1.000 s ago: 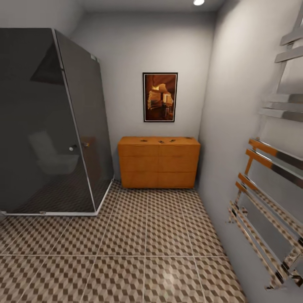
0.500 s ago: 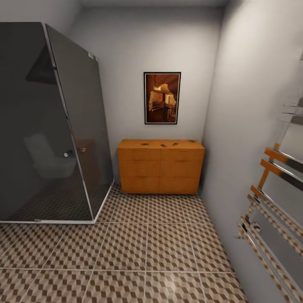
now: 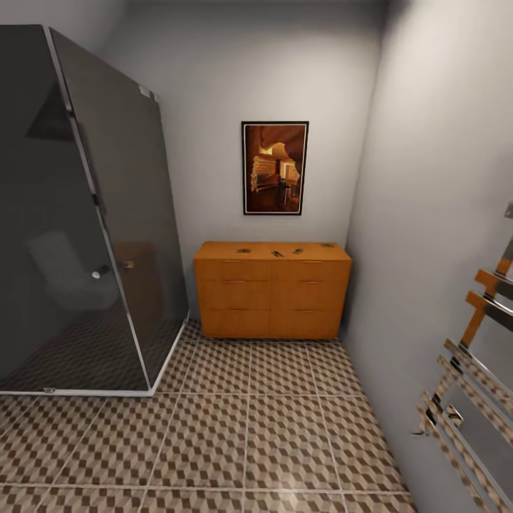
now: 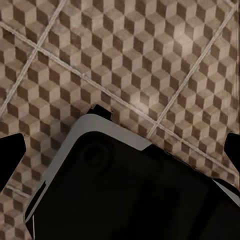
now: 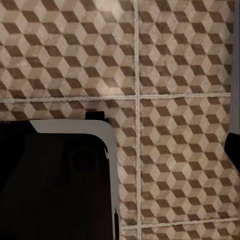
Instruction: Take the four mousetraps from the cabinet in the bathroom and place them on the bathroom floor. Make sure all four end up on the same floor surface, and ensure that at least two of them are either under or directly next to the same bathroom sink.
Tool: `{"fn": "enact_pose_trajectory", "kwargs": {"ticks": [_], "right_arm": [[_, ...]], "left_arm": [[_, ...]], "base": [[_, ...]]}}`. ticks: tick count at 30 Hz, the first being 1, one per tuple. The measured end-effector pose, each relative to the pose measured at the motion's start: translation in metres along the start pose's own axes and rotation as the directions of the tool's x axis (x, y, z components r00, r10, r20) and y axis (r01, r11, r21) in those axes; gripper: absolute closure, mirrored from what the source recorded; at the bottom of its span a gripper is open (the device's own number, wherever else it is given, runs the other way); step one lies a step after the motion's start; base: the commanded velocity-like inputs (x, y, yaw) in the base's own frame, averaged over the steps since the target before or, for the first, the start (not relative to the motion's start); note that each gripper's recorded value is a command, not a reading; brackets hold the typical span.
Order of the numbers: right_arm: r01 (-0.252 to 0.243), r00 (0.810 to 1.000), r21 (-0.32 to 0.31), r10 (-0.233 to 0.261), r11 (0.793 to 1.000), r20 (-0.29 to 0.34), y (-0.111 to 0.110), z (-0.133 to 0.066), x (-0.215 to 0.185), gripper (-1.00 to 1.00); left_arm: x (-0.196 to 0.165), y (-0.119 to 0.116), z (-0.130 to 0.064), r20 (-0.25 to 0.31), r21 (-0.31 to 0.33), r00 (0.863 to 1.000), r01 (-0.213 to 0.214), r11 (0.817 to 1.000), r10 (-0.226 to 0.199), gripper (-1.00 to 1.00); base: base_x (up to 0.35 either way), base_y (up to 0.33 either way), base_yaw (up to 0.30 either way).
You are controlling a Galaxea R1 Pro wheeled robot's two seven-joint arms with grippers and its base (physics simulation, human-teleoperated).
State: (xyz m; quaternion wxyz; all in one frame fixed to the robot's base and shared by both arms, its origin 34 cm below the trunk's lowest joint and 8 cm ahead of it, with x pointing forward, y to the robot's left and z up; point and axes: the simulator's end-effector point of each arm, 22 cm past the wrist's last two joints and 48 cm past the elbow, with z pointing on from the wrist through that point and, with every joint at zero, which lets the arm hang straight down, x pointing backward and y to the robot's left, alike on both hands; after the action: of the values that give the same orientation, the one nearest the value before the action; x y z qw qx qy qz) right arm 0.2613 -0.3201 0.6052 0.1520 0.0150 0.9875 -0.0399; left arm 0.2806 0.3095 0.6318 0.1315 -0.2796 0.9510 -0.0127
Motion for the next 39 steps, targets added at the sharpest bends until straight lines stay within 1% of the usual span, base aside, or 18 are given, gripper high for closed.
{"fn": "enact_pose_trajectory", "kwargs": {"ticks": [6, 10, 16, 20, 24, 32, 39], "right_arm": [[0.002, 1.0, -0.001, -0.002, 1.0, 0.0, 0.0, -0.006, 0.0, -1.0], [0.005, 1.0, 0.0, -0.005, 1.0, 0.0, -0.001, -0.006, 0.0, -1.0], [0.006, 1.0, -0.002, -0.006, 1.0, 0.0, 0.0, -0.006, 0.0, -1.0], [0.005, 1.0, -0.001, -0.005, 1.0, 0.001, 0.001, -0.006, 0.0, -1.0], [0.004, 1.0, 0.002, -0.004, 1.0, 0.001, 0.0, -0.006, 0.0, -1.0], [0.004, 1.0, 0.005, -0.004, 1.0, 0.001, -0.001, -0.006, 0.0, -1.0], [0.003, 1.0, 0.006, -0.003, 1.0, 0.001, -0.001, -0.006, 0.0, -1.0]], "left_arm": [[0.001, 0.0, -0.006, -0.001, 0.001, 1.0, 0.0, 1.0, 0.0, -1.0], [0.003, -0.005, -0.006, -0.003, 0.011, 1.0, 0.002, 1.0, -0.002, -1.0], [0.003, -0.008, -0.006, -0.001, 0.02, 1.0, 0.004, 1.0, -0.004, -1.0], [-0.002, -0.008, -0.006, 0.019, 0.021, 1.0, 0.009, 1.0, -0.009, -1.0], [-0.009, -0.008, -0.006, 0.053, 0.022, 0.999, 0.013, 1.0, -0.014, -1.0], [-0.009, -0.01, -0.006, 0.06, 0.023, 0.998, 0.012, 1.0, -0.013, -1.0], [-0.009, -0.011, -0.006, 0.061, 0.024, 0.998, 0.012, 1.0, -0.013, -1.0]], "base": [[0.34, -0.072, 0.0], [0.304, -0.061, 0.0], [0.1, -0.017, 0.0], [0.041, -0.004, 0.0], [0.193, -0.001, 0.0], [0.314, -0.001, 0.0], [0.342, -0.072, 0.0]]}}
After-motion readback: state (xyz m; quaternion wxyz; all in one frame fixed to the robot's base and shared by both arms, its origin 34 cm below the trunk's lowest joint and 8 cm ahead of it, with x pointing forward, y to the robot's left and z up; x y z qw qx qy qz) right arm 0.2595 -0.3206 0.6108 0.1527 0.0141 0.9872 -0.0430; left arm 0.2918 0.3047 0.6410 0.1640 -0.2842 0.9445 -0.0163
